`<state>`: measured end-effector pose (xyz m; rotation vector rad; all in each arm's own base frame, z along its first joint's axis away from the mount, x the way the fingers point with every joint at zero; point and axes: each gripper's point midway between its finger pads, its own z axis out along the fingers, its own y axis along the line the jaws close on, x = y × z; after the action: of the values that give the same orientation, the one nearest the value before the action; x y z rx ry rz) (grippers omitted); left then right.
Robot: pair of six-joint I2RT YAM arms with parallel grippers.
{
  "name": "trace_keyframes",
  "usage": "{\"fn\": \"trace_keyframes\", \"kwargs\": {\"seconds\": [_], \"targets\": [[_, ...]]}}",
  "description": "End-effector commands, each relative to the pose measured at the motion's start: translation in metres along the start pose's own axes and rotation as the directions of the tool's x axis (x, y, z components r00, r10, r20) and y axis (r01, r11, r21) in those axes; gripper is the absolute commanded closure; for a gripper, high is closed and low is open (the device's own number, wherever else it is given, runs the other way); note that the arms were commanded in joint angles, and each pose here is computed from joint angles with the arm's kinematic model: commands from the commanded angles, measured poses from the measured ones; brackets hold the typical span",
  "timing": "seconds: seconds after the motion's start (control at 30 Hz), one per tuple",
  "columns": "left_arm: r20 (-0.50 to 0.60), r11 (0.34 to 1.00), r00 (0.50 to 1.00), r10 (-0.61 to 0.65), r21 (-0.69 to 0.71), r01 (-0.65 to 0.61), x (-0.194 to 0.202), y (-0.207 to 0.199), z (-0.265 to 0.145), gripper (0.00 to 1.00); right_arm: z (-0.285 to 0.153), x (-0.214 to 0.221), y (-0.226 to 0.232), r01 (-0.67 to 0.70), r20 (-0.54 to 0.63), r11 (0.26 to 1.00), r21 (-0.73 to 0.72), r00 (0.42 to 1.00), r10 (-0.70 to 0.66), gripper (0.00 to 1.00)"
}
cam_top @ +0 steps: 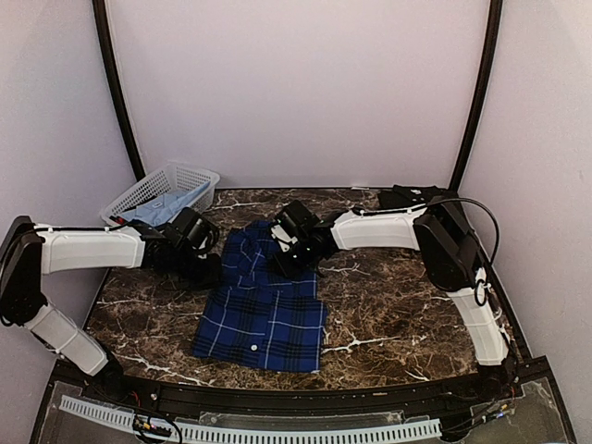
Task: Fold and stack the long sleeve shirts
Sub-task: Adjust the 2/3-rectangle-folded shirt at the center of the board.
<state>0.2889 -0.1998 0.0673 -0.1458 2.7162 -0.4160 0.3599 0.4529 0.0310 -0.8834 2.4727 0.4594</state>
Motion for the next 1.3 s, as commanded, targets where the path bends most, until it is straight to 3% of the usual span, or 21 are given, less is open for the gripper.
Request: {"fn": "trace_keyframes", "kwargs": {"seconds": [0.0,0.37,0.43,0.57,0.7,0.97,1.13,1.27], "targets": [[0.037,0.996,0.999,-0.035,-0.080,0.038,0.002,0.024,-0.011,1.00,0.008,0.008,-0.009,0.005,-0.024,1.000,0.026,1.000,-0.005,0.75],[-0.015,0.985,0.998,-0.065,-0.161,0.062,0.017,0.045,0.010,0.98,0.005,0.004,-0.015,0.018,-0.020,0.998,0.063,1.000,-0.016,0.76],[-0.016,0.984,0.998,-0.068,-0.166,0.065,0.016,0.045,0.010,0.90,0.005,0.004,-0.015,0.021,-0.020,0.998,0.065,1.000,-0.020,0.76],[0.009,0.984,0.998,-0.065,-0.165,0.066,0.008,0.042,0.000,0.61,-0.001,-0.001,-0.014,0.027,-0.011,0.998,0.065,1.000,-0.026,0.75],[0.047,0.988,0.998,-0.047,-0.142,0.053,-0.005,0.034,-0.021,0.50,-0.014,-0.014,-0.011,0.030,0.015,0.998,0.061,0.999,-0.031,0.73],[0.028,0.988,0.994,-0.107,-0.105,0.109,0.015,0.034,-0.040,0.50,-0.064,-0.036,0.007,0.041,0.094,0.998,0.042,0.995,-0.045,0.61],[-0.039,0.989,0.989,-0.139,-0.060,0.137,0.048,0.035,-0.035,0.64,-0.091,-0.025,0.036,0.053,0.122,0.999,0.002,0.991,-0.053,0.61],[-0.119,0.997,0.990,-0.073,0.023,0.076,0.078,0.011,-0.023,0.75,-0.090,-0.008,0.071,0.077,0.102,0.995,-0.070,0.992,-0.069,0.63]]}}
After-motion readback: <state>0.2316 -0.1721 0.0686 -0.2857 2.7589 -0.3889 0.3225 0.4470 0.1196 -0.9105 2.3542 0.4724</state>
